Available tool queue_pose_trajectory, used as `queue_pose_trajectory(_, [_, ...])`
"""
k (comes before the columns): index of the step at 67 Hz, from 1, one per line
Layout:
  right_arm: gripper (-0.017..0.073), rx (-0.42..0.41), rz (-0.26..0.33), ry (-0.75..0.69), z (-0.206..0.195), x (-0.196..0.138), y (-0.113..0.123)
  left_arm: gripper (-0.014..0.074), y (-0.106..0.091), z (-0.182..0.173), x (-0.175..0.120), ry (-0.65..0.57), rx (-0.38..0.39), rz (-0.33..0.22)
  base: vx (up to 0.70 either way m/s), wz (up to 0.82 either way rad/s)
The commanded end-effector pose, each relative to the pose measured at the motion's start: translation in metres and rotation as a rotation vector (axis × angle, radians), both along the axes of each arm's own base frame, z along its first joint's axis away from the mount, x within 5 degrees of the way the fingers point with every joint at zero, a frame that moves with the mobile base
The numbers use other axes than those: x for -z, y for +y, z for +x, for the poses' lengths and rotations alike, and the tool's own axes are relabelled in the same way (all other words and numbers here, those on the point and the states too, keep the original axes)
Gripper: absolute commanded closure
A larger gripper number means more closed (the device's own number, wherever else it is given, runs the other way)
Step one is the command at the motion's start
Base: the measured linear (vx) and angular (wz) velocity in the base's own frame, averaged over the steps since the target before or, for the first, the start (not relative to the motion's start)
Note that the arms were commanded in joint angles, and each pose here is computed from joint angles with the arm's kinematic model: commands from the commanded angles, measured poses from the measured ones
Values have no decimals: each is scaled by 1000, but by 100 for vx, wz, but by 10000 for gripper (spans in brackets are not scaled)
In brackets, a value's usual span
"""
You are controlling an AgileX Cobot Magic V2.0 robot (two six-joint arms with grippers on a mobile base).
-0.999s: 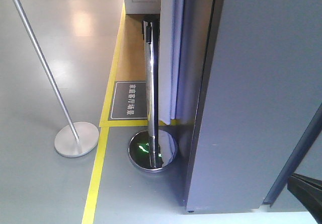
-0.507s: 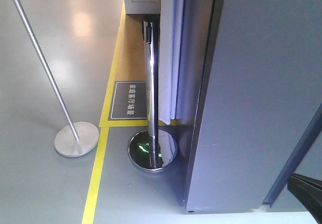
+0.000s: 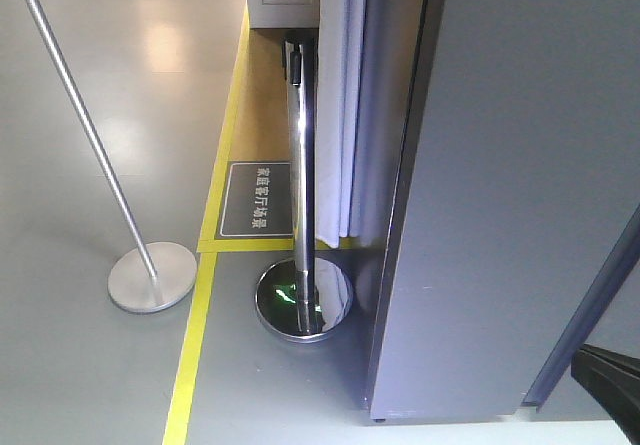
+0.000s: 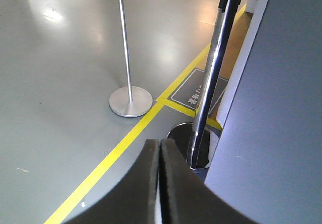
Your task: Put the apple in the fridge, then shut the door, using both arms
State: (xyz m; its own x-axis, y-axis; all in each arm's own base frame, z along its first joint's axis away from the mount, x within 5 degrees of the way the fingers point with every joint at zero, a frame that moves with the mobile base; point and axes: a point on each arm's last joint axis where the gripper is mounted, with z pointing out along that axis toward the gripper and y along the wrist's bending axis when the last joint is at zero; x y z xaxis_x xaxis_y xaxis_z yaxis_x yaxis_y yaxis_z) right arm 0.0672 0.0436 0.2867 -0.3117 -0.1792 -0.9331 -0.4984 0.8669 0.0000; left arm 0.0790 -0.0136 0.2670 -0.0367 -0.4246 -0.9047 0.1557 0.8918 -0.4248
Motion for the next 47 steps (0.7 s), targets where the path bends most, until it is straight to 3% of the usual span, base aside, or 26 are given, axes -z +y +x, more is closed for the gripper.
queue_pose_trajectory(1, [565,19,36,-50,2,-11,0,601,-2,0,-10,-26,21,-31,0,0])
queue_pose_trajectory(14, [565,19,36,-49,2,-11,0,601,0,0,-10,-23,2,-31,0,0])
queue_pose_trajectory(19, [565,19,36,-50,2,-11,0,601,2,0,-9,-20,-23,0,0,0])
queue_pose_trajectory(24, [565,19,36,-50,2,-11,0,601,2,0,-8,-29,-24,105,0,0])
queue_pose_trajectory(28, [565,19,36,-50,2,-11,0,601,2,0,-8,-38,-27,227,0,0])
queue_pose_trajectory(32, [565,19,36,-50,2,-11,0,601,2,0,-6,-53,-30,433,0,0])
queue_pose_trajectory(37, [565,19,36,-50,2,-11,0,601,0,0,-4,-65,-11,646,0,0])
queue_pose_trajectory(43, [565,19,36,-50,2,-11,0,601,-3,-1,0,-62,37,776,0,0])
queue_pose_trajectory(47, [565,19,36,-50,2,-11,0,601,-5,-1,1,-58,59,792,0,0])
